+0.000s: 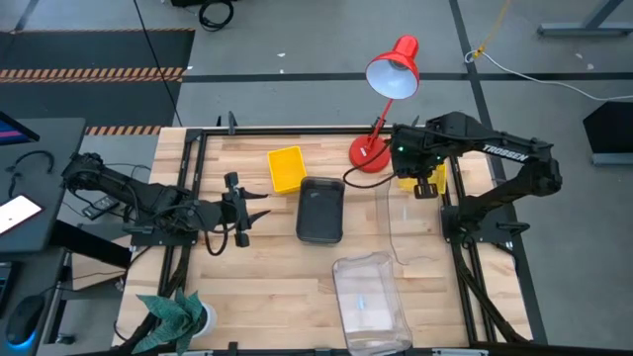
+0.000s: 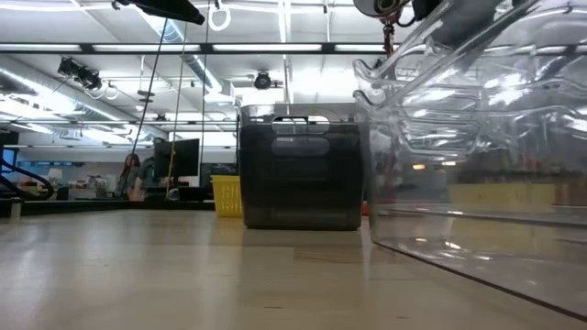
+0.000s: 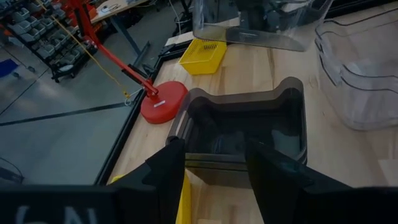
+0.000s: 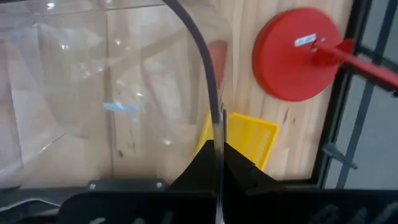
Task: Stack baskets by color
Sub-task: Stack the top transparent bin on the transparent bin
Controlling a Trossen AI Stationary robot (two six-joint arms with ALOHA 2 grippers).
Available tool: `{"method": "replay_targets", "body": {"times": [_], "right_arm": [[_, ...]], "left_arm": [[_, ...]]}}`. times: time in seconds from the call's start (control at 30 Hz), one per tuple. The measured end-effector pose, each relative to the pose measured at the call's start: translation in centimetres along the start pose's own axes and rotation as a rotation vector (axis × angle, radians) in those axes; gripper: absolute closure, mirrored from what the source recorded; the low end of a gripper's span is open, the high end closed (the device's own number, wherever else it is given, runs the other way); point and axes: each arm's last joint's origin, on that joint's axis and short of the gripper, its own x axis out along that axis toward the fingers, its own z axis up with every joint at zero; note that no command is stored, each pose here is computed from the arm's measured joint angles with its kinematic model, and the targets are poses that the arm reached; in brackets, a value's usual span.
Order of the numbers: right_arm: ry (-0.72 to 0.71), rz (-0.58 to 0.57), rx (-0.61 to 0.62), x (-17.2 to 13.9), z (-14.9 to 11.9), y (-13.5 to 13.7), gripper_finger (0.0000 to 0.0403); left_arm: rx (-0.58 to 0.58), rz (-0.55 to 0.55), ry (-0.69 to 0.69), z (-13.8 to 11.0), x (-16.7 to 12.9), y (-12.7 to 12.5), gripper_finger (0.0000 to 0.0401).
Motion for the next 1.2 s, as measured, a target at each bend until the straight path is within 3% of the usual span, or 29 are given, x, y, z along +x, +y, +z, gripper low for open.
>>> {"method": "replay_targets", "body": {"times": [0.2,0.53,1.0,1.2], "right_arm": [[-0.088,-0.024,0.025,-2.1,0.1,-0.5,0.0402],[-0.276,0.029,0.063,-6.0,-1.4,-1.0,0.0402],[-0.375,0.259,0.263,-6.8,-1.0,0.4,0.0402],[-0.448,0.306,0.254,-7.3,0.8,2.5,0.0402]], "left_arm": [[-0.001,0.000,0.000,0.0,0.0,0.0,0.0228],[-0.002,-0.026,-0.001,0.0,0.0,-0.1,0.0228],[-0.029,-0.033,0.003,0.0,0.0,-0.1,0.0227],[-0.067,-0.036,0.019,-0.2,0.0,-0.1,0.0225]]}}
